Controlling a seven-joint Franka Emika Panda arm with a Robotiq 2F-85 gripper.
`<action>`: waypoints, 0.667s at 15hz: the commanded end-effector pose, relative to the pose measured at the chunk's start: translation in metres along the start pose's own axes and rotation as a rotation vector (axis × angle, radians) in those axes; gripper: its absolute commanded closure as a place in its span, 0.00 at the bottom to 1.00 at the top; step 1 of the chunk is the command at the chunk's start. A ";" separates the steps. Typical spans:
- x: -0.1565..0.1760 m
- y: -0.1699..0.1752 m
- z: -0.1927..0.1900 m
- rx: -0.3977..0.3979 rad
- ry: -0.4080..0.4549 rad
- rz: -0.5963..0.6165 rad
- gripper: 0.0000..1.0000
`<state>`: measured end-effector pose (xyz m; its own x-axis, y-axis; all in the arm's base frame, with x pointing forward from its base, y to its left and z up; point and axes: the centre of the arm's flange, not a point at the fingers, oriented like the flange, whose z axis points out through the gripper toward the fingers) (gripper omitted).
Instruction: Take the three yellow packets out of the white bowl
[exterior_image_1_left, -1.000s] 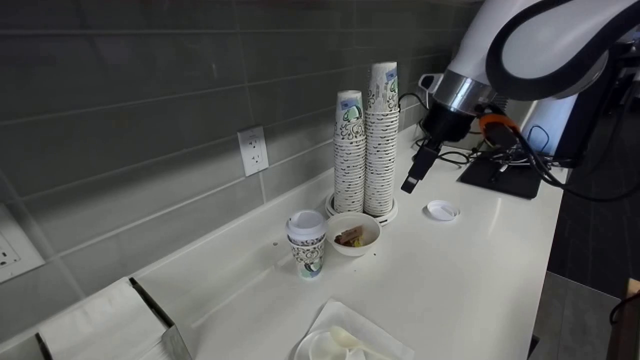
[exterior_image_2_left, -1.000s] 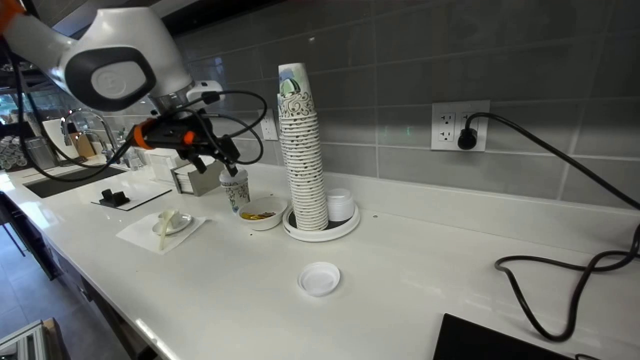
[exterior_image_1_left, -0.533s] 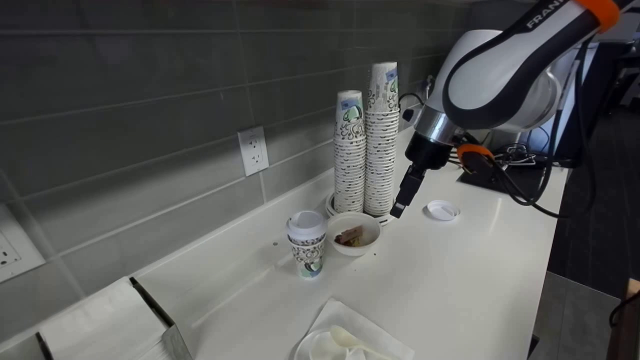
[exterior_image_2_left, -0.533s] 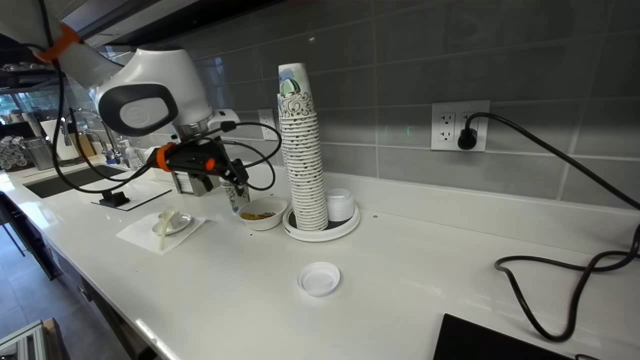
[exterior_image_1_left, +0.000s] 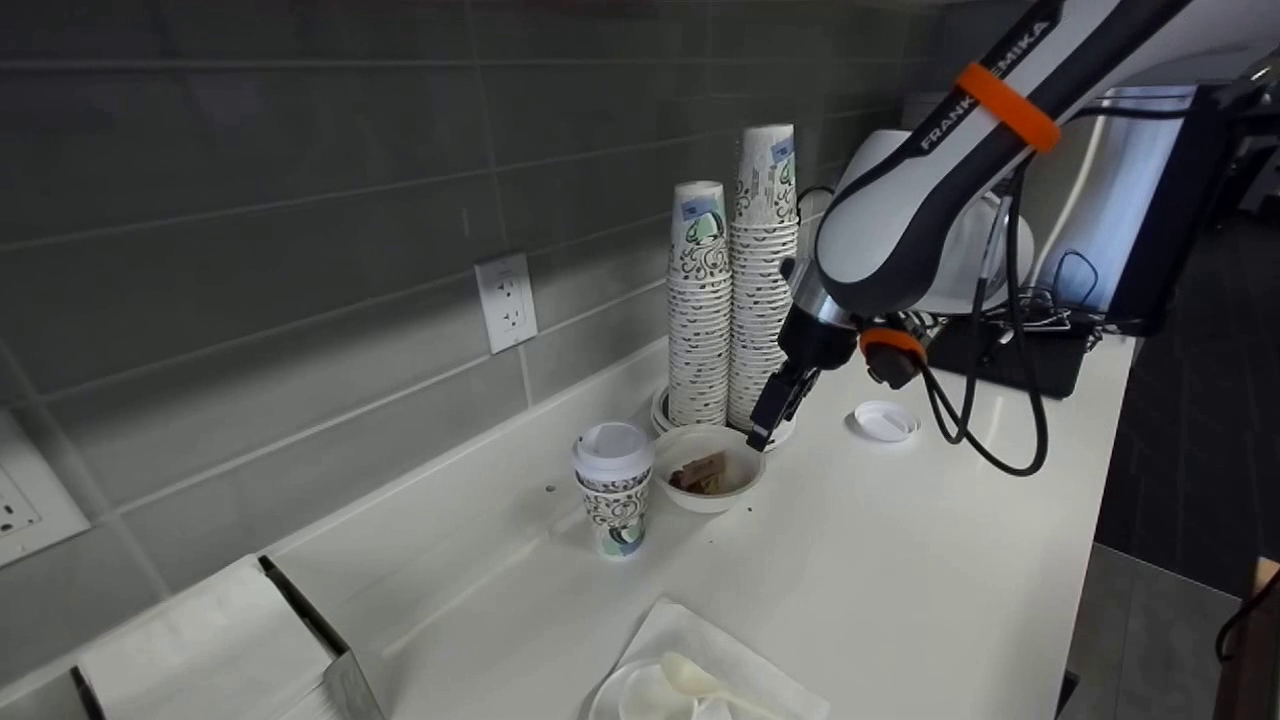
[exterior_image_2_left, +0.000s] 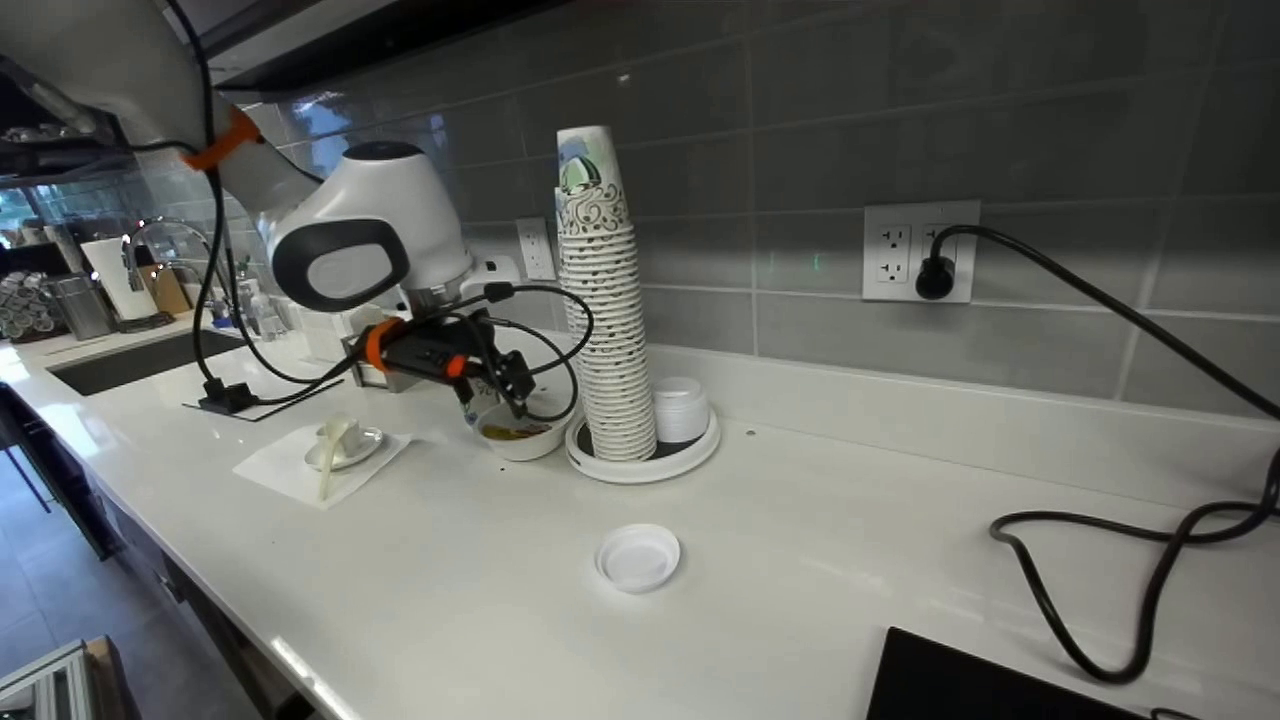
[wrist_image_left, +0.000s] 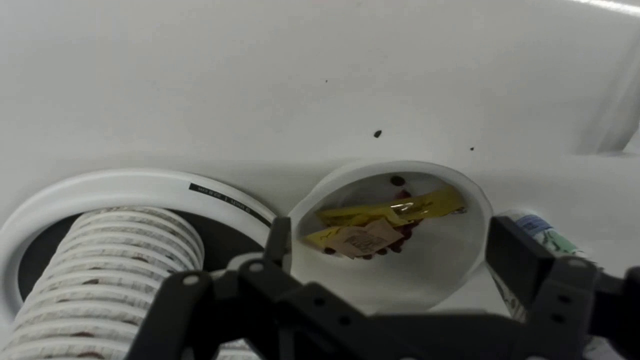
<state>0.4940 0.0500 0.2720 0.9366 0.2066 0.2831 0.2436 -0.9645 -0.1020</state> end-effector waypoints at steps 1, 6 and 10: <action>0.014 -0.007 0.030 -0.028 0.004 0.097 0.00; 0.003 -0.002 0.027 -0.026 -0.008 0.070 0.00; 0.003 -0.001 0.026 -0.027 -0.005 0.071 0.00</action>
<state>0.5033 0.0557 0.2483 0.9527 0.1380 0.2709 0.1695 -0.9808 -0.0964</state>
